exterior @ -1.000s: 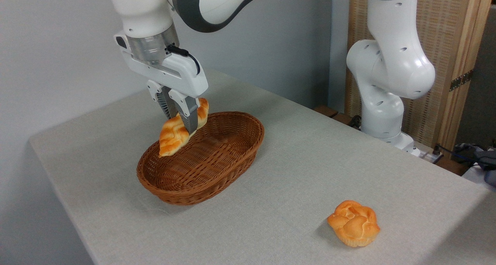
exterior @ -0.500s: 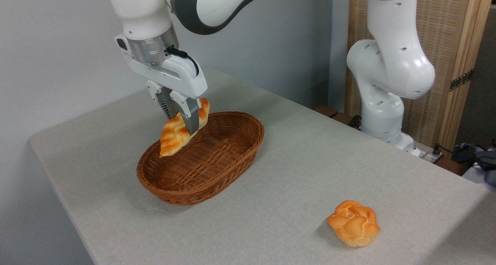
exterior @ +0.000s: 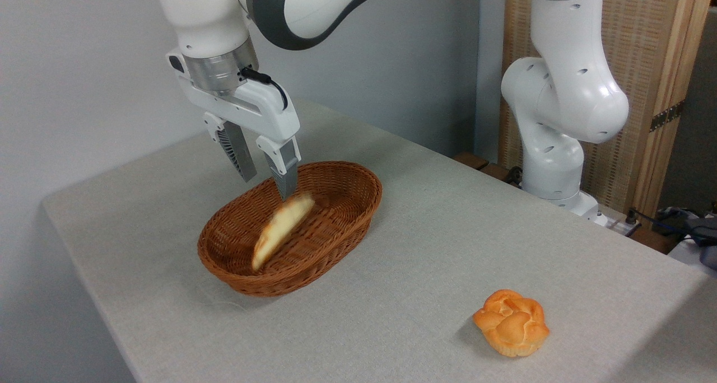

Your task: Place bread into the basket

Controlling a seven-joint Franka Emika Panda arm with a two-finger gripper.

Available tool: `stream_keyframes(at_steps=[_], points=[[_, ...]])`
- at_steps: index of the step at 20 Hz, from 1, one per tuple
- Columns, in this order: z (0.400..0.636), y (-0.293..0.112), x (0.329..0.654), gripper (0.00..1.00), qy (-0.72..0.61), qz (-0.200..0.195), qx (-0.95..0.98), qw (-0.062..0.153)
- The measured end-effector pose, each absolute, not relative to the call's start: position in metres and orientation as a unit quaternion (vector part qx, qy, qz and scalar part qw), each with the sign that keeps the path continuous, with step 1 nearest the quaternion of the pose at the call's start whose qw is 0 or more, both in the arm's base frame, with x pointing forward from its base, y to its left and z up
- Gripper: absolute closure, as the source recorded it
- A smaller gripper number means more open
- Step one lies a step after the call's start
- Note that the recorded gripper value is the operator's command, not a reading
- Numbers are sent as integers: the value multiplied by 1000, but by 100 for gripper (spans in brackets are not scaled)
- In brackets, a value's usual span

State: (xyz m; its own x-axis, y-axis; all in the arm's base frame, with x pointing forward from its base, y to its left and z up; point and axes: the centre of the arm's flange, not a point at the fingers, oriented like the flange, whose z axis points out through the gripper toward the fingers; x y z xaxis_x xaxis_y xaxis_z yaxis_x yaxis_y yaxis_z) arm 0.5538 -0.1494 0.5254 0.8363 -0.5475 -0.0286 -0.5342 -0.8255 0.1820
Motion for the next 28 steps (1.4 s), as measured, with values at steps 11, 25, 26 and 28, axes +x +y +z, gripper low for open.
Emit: stream_keyframes(at_steps=[11,25,26,28], points=[[528,-147,554,0,-292,-36,952,84],[578,-75,576,0,-335,22,941,48],[587,-62,577,0,-340,32,939,45],[596,-42,578,0,-341,38,938,40]])
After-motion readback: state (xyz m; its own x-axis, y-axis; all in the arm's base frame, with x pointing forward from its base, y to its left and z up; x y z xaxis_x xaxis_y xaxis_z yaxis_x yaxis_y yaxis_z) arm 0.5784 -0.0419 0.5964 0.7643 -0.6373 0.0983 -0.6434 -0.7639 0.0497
